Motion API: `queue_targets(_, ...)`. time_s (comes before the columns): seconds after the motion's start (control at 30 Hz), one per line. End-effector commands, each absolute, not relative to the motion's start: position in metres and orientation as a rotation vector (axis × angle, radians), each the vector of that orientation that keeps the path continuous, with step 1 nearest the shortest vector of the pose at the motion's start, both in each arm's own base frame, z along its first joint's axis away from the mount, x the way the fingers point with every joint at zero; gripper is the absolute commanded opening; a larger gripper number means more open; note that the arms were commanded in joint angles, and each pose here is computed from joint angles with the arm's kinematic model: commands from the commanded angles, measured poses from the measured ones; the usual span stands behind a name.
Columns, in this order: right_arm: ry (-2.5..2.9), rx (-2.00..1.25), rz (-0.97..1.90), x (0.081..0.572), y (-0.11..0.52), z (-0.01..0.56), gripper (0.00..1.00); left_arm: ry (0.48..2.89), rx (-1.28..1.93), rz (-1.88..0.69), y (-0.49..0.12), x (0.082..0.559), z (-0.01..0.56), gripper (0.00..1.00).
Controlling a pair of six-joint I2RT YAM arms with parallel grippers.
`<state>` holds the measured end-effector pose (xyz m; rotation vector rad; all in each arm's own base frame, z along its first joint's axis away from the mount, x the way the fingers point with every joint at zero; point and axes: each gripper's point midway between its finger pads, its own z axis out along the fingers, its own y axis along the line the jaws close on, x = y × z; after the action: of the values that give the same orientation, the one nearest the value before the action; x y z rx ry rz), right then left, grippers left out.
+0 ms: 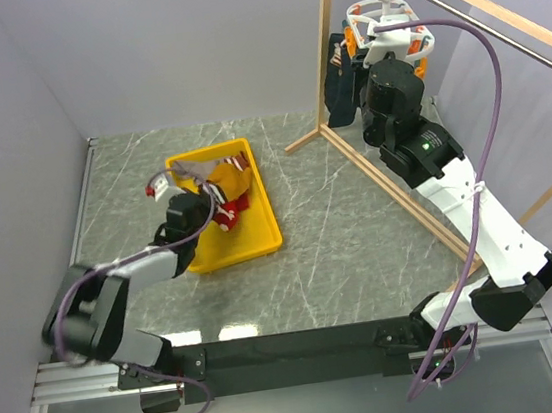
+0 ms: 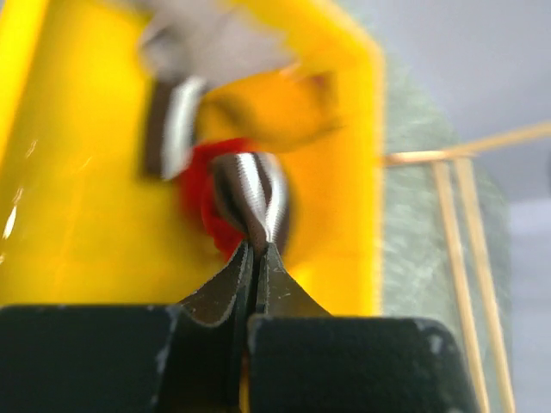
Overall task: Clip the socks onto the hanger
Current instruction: Adjust the sock in the bin.
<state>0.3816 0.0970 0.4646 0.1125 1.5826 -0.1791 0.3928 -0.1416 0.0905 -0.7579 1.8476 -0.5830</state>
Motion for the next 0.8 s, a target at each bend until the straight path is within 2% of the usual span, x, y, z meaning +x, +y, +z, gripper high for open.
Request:
queue_targets(0.0,1.545,0.149,-0.146,0.370,0.088,0.478,0.11,1.839,-0.491,-0.566,-0.149,0.388,0.155,0.00)
queue_targets(0.33,1.535,0.147,-0.105,0.361,0.088,0.476,0.11,1.907,-0.114,-0.366,-0.131,0.350,0.229,0.00)
queue_targets(0.53,1.528,0.144,-0.096,0.358,0.087,0.475,0.11,1.720,0.067,-0.394,-0.134,0.334,0.319,0.01)
queue_targets(0.63,1.528,0.136,-0.086,0.359,0.089,0.474,0.11,1.753,0.239,-0.408,-0.151,0.335,0.317,0.01)
queue_targets(0.77,1.521,0.139,-0.068,0.359,0.091,0.476,0.11,1.940,0.366,-0.343,-0.166,0.340,0.254,0.01)
